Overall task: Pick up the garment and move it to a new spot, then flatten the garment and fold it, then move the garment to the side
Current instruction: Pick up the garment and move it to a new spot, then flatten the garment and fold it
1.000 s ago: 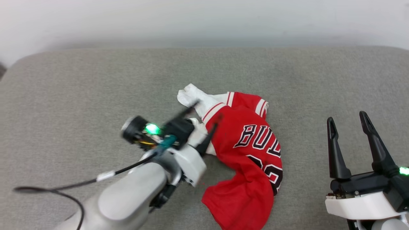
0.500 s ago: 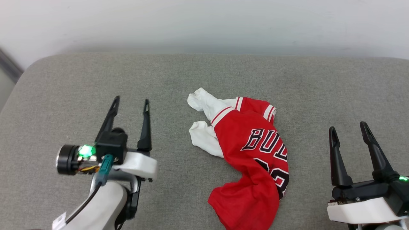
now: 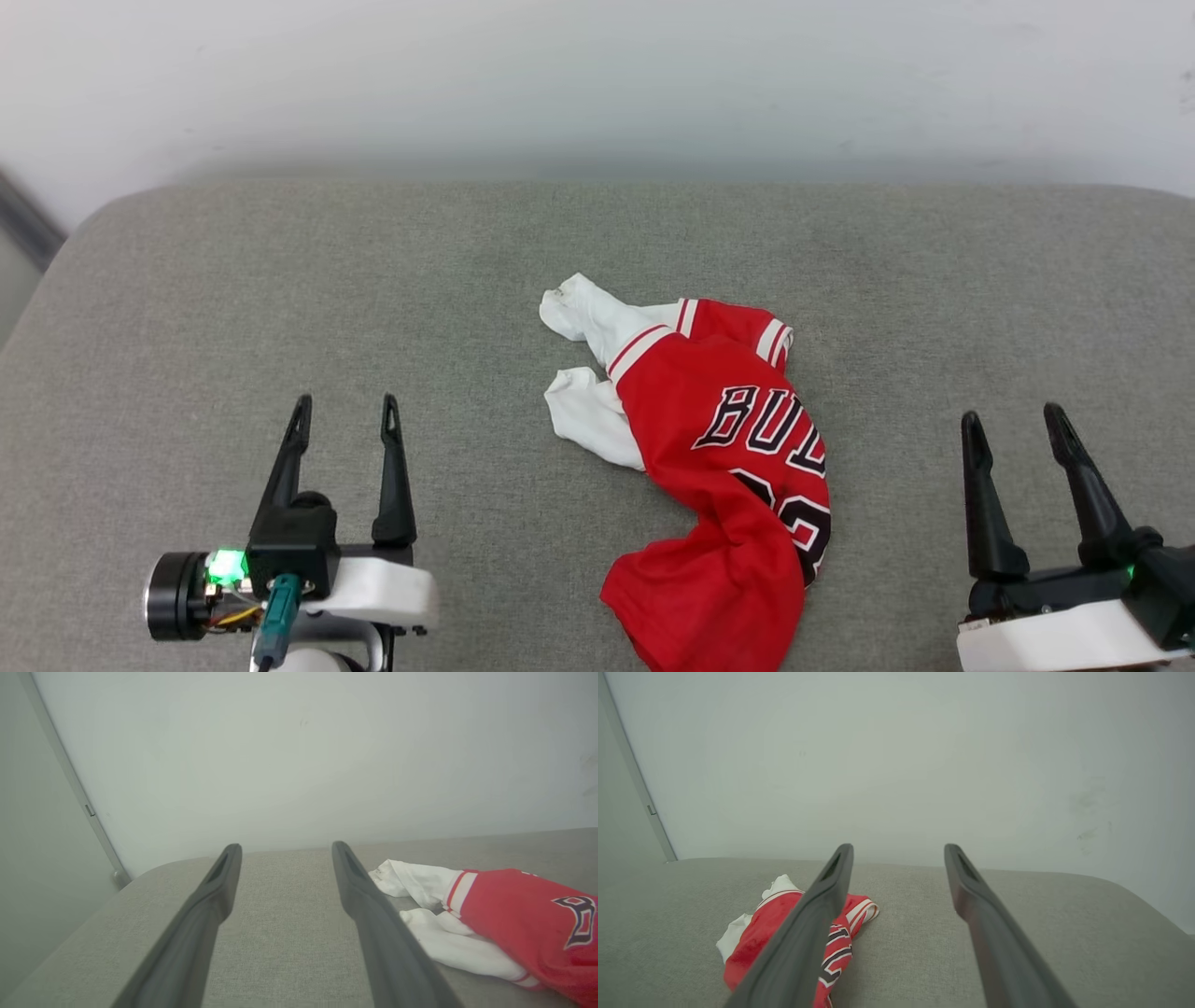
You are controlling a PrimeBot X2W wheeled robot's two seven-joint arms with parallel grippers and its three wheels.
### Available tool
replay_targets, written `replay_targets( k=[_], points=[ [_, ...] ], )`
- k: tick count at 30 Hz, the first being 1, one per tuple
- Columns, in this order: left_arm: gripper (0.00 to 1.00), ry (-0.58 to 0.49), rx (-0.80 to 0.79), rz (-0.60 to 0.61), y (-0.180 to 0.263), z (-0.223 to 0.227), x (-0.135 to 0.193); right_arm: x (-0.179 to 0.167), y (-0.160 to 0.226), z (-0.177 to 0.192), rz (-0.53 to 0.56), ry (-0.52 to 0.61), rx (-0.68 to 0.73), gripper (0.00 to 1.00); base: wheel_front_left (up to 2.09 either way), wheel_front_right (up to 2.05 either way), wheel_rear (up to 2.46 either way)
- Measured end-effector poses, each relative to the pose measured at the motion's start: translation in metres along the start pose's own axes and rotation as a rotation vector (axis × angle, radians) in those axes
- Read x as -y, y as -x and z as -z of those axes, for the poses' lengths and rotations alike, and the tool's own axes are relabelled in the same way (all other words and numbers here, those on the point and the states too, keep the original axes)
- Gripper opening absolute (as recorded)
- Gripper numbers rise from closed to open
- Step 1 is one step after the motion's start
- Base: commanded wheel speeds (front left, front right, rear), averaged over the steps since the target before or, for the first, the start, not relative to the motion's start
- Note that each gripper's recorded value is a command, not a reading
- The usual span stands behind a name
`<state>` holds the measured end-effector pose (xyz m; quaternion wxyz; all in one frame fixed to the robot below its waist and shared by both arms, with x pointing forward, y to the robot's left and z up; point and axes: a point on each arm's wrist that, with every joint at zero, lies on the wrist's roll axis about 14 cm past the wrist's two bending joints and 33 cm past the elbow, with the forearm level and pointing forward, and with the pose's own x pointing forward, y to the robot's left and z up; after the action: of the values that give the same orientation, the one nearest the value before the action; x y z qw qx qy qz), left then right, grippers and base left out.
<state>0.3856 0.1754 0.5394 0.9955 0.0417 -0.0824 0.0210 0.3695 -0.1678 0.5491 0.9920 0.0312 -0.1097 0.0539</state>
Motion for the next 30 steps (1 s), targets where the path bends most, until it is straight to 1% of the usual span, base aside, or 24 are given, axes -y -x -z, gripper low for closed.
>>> replay_targets(
  k=[15, 30],
  points=[
    [1.0, 0.017, -0.045, 0.025, 0.026, 0.016, 0.005, 0.015, 0.028, 0.006, 0.06, -0.021, -0.038, 1.0, 0.0, 0.0, 0.0],
    [1.0, 0.047, -0.064, 0.025, 0.039, 0.021, 0.003, 0.015, 0.035, 0.006, 0.065, -0.036, -0.041, 1.0, 0.0, 0.0, 0.0]
  ],
)
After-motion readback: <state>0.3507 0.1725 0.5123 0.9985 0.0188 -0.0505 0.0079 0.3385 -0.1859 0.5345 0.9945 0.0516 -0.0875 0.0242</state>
